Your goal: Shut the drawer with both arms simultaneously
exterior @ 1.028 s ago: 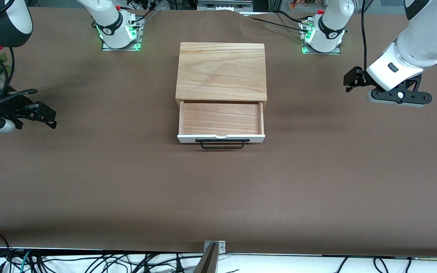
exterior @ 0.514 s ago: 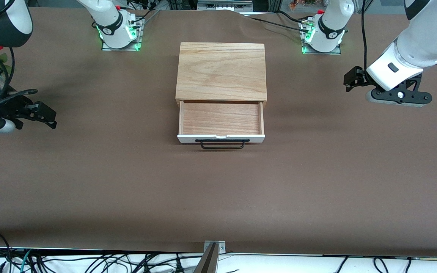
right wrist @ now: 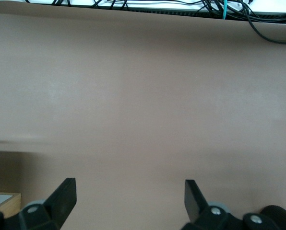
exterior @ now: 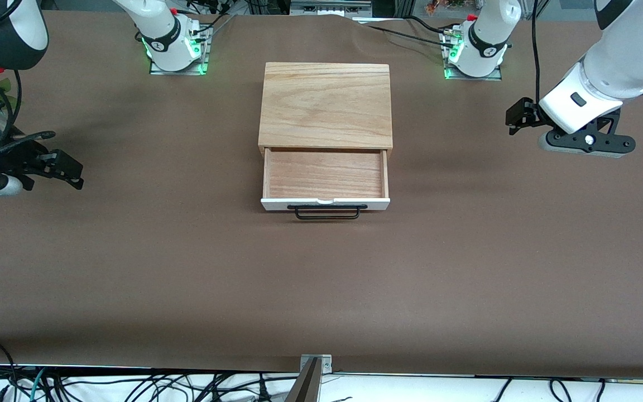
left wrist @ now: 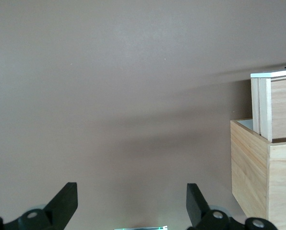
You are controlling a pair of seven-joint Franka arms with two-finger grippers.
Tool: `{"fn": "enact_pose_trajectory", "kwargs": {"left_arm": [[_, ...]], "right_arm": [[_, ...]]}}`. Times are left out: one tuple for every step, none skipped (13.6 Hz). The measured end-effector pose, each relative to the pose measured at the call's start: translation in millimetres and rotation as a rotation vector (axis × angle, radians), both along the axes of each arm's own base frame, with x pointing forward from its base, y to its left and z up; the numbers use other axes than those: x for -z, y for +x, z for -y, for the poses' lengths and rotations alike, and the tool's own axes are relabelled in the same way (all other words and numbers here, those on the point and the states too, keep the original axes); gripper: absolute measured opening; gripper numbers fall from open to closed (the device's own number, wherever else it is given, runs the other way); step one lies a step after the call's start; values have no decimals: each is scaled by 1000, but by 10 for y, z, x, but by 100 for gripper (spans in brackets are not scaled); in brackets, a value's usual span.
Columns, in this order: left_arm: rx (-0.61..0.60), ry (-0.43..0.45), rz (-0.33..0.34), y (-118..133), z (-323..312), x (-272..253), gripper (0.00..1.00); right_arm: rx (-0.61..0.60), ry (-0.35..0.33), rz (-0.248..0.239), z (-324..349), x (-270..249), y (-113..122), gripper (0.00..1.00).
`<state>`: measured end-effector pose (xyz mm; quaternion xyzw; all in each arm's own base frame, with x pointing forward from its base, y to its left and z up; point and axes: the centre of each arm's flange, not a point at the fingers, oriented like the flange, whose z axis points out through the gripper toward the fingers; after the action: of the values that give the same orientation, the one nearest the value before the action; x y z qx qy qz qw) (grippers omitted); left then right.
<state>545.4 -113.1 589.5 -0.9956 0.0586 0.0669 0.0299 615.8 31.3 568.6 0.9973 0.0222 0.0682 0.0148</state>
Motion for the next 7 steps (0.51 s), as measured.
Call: {"fn": "enact_pose_trajectory", "kwargs": {"left_arm": [[0, 0, 0, 0, 0, 0, 100], [0, 0, 0, 0, 0, 0, 100], [0, 0, 0, 0, 0, 0, 100], [0, 0, 0, -1, 3, 0, 100], [4, 0, -2, -2, 19, 7, 100], [12, -1, -6, -4, 66, 29, 100], [24, -1, -12, -6, 132, 61, 100]], "right_arm": [[0, 0, 0, 0, 0, 0, 100], [0, 0, 0, 0, 0, 0, 100], [0, 0, 0, 0, 0, 0, 100], [0, 0, 0, 0, 0, 0, 100], [0, 0, 0, 0, 0, 0, 100], [0, 0, 0, 0, 1, 0, 100], [0, 0, -1, 0, 4, 0, 100]]}}
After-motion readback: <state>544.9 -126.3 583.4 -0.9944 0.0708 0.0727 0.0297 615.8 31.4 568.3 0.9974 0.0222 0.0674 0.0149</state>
